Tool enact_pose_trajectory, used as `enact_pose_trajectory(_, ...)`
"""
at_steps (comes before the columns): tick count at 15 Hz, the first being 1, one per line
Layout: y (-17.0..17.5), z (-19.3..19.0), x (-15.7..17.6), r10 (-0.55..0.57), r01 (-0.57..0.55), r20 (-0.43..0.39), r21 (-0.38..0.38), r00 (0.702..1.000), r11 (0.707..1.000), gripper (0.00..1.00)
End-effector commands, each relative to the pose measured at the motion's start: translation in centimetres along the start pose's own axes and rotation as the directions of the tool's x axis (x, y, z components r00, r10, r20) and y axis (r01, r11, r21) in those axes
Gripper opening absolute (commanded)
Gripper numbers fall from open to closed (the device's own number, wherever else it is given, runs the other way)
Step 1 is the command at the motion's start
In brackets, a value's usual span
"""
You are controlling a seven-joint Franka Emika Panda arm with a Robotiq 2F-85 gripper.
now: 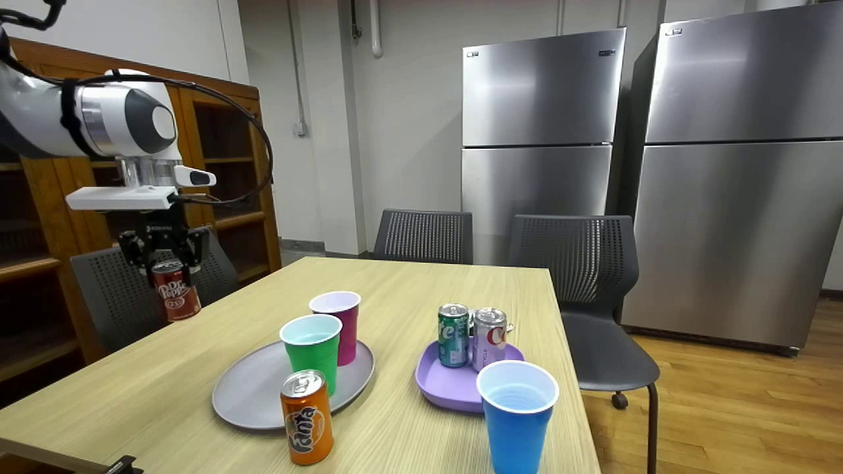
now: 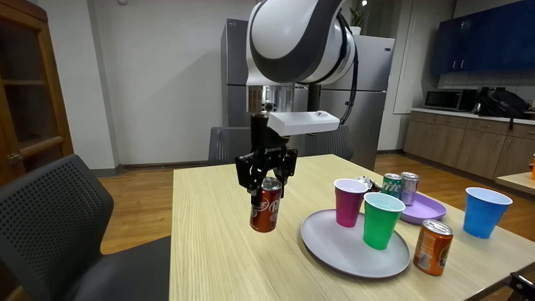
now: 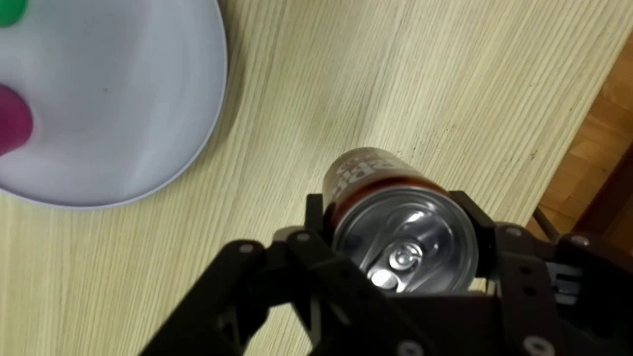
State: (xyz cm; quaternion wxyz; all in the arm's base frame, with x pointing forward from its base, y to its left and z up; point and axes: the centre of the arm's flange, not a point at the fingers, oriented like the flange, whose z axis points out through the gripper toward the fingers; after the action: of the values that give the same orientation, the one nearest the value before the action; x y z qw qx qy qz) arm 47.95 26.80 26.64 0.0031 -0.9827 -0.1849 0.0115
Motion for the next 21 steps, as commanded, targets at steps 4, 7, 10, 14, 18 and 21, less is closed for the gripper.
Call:
enact_pose_trajectory(4, 5.2, -4.9, 1.4, -0.034, 0.034, -0.008, 0.01, 0.999, 0.999, 0.38)
enact_pose_trajectory(7, 7.6, -6.4, 1.6, -0.015, 0.015, -0.022, 0.007, 1.0, 1.0, 0.38)
enact_pose_trajectory(10, 10.3, -8.2, 1.3, 0.015, -0.015, -0.041, 0.01, 0.999, 1.0, 0.38)
enact_pose_trajectory(14, 13.5, -10.4, 0.6, 0.064, -0.062, -0.059, 0.024, 0.996, 0.998, 0.38)
enact_pose_trajectory(18, 16.9, -11.8, -0.6, 0.128, -0.126, -0.056, 0.032, 0.99, 0.992, 0.38)
enact_pose_trajectory(21, 19.6, -12.4, -1.7, 0.181, -0.18, -0.05, 0.021, 0.982, 0.983, 0.38)
